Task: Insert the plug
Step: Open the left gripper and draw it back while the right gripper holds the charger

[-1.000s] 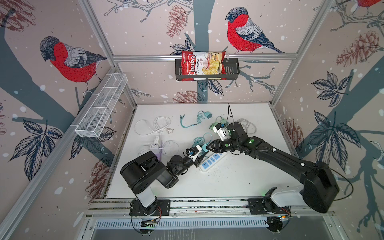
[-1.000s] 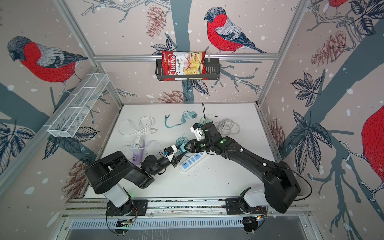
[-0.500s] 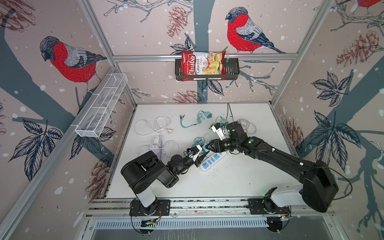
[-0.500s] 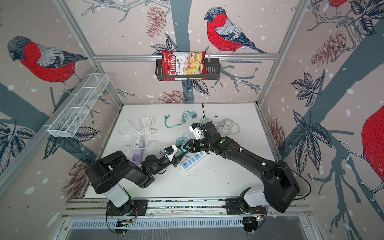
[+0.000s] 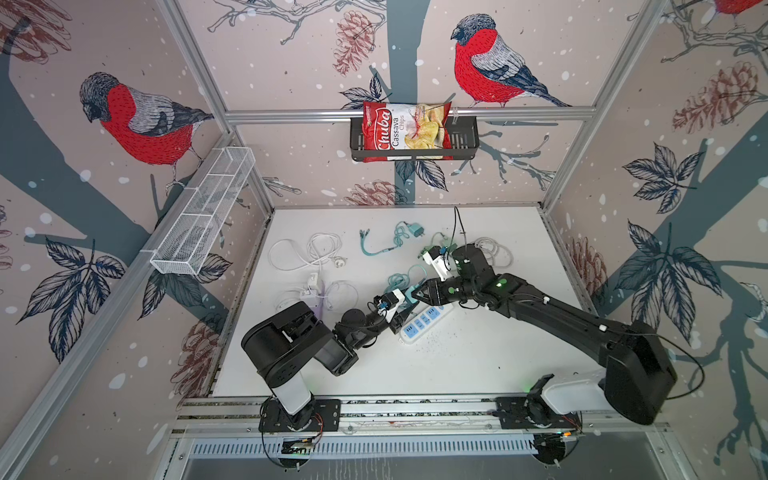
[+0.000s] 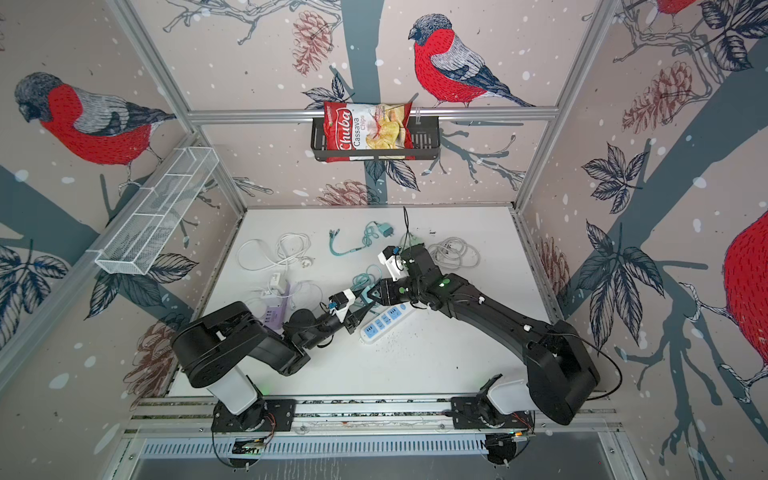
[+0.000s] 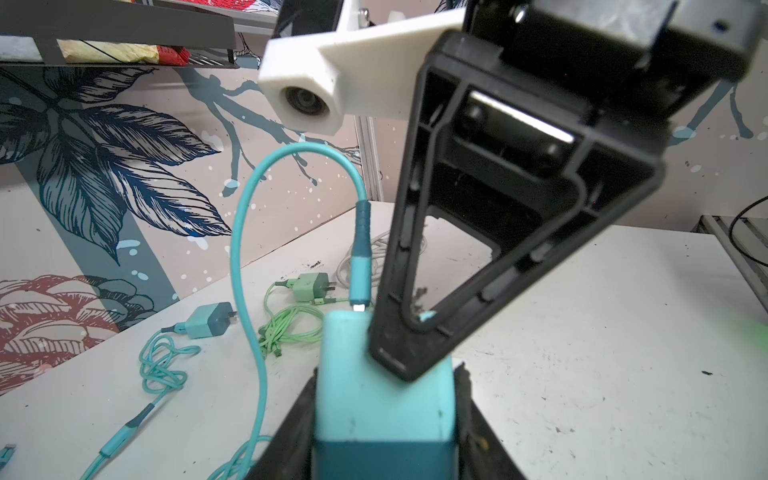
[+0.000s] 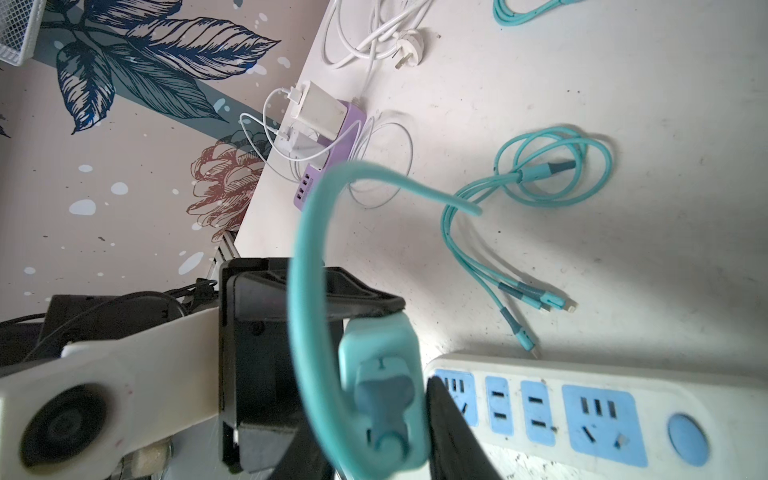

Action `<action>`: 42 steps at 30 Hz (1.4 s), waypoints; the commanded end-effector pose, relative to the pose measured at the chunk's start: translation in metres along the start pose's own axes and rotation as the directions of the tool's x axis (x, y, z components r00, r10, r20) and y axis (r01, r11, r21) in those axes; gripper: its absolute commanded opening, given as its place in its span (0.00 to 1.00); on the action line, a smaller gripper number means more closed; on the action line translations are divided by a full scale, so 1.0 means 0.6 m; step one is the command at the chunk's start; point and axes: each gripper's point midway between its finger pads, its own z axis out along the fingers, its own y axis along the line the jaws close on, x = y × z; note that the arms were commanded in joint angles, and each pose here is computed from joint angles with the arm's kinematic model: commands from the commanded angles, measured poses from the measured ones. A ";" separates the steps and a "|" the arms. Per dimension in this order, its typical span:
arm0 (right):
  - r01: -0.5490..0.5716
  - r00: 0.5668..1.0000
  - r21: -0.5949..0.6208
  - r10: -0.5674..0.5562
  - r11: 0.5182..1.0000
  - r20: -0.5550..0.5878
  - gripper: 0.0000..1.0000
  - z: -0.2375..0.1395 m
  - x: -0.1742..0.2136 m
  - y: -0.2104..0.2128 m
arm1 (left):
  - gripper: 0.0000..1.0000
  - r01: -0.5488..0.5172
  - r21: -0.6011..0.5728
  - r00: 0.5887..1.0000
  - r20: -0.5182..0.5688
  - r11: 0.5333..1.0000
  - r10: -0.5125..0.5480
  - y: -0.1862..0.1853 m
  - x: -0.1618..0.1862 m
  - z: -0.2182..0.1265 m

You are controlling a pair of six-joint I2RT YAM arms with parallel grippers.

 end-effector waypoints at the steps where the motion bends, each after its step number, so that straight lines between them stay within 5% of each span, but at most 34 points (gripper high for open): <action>1: 0.037 0.999 -0.051 -0.036 0.998 0.020 0.29 -0.001 -0.009 0.021 | 0.20 -0.008 0.008 0.999 0.050 1.000 0.008 -0.001 -0.022 0.004; 7: 0.045 0.999 -0.049 -0.043 0.998 0.026 0.17 -0.002 -0.010 0.021 | 0.39 -0.002 -0.018 0.998 0.062 1.000 0.003 0.006 -0.026 0.002; 18: 0.043 0.994 0.105 -0.053 0.994 0.097 0.14 -0.013 -0.045 -0.012 | 0.77 0.031 -0.038 0.997 0.067 0.999 -0.028 0.010 -0.035 -0.016; 29: 0.031 0.990 0.144 -0.050 0.989 0.134 0.14 -0.026 -0.107 -0.048 | 0.80 0.041 -0.137 0.999 0.021 0.990 -0.039 0.035 -0.045 -0.051; 36: -0.011 0.984 0.188 -0.023 0.982 0.179 0.14 -0.047 -0.146 -0.097 | 0.80 0.181 -0.247 0.977 -0.065 0.952 -0.203 0.071 -0.061 -0.043; 42: -0.011 0.987 0.244 -0.028 0.970 0.159 0.15 -0.050 -0.146 -0.115 | 0.81 0.309 -0.336 0.943 -0.013 0.890 -0.332 0.099 -0.096 -0.057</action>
